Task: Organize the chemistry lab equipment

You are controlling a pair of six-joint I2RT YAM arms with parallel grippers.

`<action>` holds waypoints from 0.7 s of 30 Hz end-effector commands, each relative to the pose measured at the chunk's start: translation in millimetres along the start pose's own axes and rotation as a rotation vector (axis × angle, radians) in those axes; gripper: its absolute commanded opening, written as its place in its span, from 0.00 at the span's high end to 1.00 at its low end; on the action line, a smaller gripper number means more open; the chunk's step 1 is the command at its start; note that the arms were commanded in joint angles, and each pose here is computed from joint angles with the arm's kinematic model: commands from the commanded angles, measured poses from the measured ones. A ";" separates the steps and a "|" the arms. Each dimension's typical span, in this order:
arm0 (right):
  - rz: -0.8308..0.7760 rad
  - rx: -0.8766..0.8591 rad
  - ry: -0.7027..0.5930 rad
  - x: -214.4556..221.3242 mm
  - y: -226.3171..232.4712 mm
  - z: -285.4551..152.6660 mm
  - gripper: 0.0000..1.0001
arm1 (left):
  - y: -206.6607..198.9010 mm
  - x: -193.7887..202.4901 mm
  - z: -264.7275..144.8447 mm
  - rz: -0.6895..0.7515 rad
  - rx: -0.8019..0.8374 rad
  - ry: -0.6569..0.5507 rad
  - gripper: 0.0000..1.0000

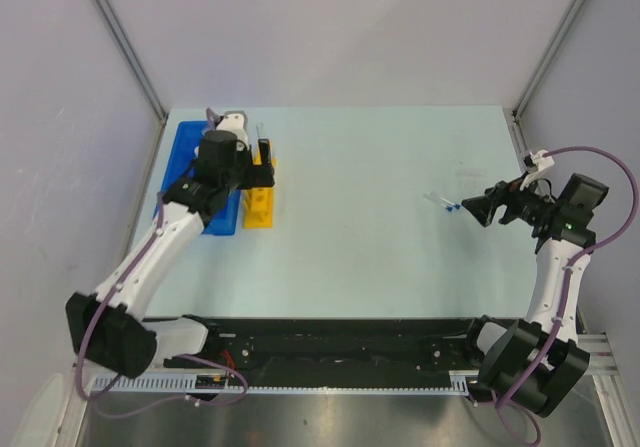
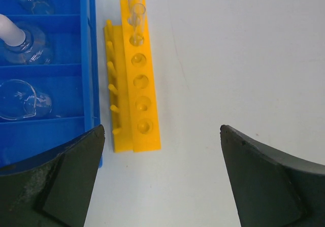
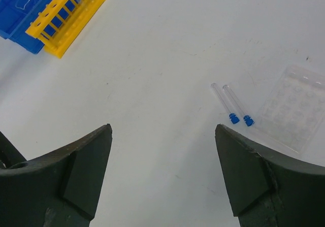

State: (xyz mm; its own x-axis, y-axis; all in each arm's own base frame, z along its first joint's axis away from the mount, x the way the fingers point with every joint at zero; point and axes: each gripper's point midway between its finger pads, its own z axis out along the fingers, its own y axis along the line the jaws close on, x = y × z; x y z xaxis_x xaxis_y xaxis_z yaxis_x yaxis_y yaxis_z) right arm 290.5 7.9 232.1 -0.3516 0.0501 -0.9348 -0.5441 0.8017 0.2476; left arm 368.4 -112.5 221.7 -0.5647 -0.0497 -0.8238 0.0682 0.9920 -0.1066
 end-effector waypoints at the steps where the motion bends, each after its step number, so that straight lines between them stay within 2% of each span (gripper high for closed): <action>1: -0.050 -0.007 0.000 0.4 -0.7 -2.8 0.06 | -3.2 -1.6 -39.2 0.019 0.109 -0.093 0.00; 2: -0.044 -0.005 0.001 2.1 -2.5 -3.6 0.01 | -6.5 -1.1 -54.5 0.013 0.154 -0.142 0.00; 5: -0.036 0.004 0.001 3.1 -6.0 -5.1 0.00 | -3.0 1.7 -79.8 -0.016 0.193 -0.239 0.00; 9: -0.078 0.060 -0.020 -7.8 -10.9 -9.5 0.00 | -12.9 13.8 -102.8 -0.010 0.305 -0.303 0.00; 14: -0.161 0.102 -0.035 -17.0 -7.2 -16.8 0.00 | -22.5 36.7 -105.4 0.012 0.389 -0.297 0.00; 21: -0.196 0.046 -0.017 -16.2 5.3 -7.0 0.00 | -26.0 51.0 -102.2 0.010 0.413 -0.241 0.00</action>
State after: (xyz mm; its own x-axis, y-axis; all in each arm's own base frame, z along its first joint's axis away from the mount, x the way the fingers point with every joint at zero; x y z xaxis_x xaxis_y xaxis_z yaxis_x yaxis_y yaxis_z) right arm 284.7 -1.5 247.4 -0.2548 -0.0462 -0.9659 -0.5314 0.8412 0.0999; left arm 256.1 -122.0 231.9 -0.3774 -0.1212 -0.9181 0.3684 0.8899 -0.2689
